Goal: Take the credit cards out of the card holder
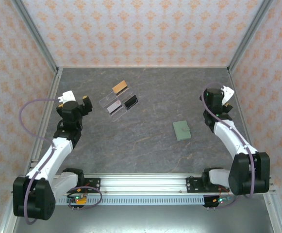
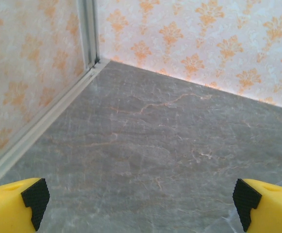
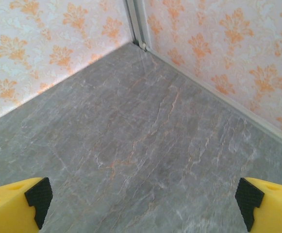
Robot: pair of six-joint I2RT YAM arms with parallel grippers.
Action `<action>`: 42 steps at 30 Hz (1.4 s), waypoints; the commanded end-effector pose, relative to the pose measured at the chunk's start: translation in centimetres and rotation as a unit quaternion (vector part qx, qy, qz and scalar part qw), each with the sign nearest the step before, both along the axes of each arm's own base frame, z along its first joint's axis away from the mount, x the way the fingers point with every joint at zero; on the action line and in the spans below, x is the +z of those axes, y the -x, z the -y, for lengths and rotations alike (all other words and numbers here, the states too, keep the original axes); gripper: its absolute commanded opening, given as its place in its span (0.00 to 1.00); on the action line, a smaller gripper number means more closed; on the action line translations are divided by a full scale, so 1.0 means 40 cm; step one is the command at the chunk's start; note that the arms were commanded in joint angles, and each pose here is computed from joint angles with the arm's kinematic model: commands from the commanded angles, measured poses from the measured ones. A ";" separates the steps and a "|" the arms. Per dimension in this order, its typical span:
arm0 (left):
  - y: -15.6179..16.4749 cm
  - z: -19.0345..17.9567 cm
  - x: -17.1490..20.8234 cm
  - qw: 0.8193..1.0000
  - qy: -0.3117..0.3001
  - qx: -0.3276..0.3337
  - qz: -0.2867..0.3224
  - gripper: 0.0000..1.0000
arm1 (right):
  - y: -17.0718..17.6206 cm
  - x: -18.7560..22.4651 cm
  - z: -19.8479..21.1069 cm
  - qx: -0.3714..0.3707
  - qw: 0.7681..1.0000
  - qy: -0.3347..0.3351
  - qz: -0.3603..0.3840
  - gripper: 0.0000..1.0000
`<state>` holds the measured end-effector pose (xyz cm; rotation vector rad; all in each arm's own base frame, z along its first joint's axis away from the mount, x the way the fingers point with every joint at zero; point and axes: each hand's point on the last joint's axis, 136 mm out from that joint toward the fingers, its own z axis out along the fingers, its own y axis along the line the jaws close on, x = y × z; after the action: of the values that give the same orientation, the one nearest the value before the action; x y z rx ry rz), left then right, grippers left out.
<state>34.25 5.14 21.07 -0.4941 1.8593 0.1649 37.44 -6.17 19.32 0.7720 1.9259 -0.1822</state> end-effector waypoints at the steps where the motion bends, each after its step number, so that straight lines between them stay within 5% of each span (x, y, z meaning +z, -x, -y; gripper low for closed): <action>1: 0.060 -0.009 -0.027 0.995 0.064 0.047 -0.062 1.00 | 0.087 -0.106 -0.029 -0.005 0.990 -0.069 -0.123 0.99; 12: 0.083 0.033 -0.029 0.990 0.109 0.015 -0.088 1.00 | 0.121 -0.202 -0.235 0.161 0.933 -0.220 -0.233 0.94; 22: 0.076 0.053 -0.038 0.988 0.123 -0.004 -0.095 1.00 | 0.176 -0.320 -0.297 0.190 0.902 -0.205 -0.330 0.66; 35: 0.060 0.101 -0.074 0.975 0.160 -0.030 -0.148 1.00 | 0.256 -0.409 -0.354 0.202 0.869 -0.204 -0.402 0.54; 42: 0.041 0.208 -0.071 0.962 0.203 -0.085 -0.164 1.00 | 0.229 -0.425 -0.486 0.219 0.865 -0.230 -0.389 0.52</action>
<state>32.57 -1.06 17.56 -0.6126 2.2414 -0.1732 28.11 10.58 3.01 0.5369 2.9174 0.2529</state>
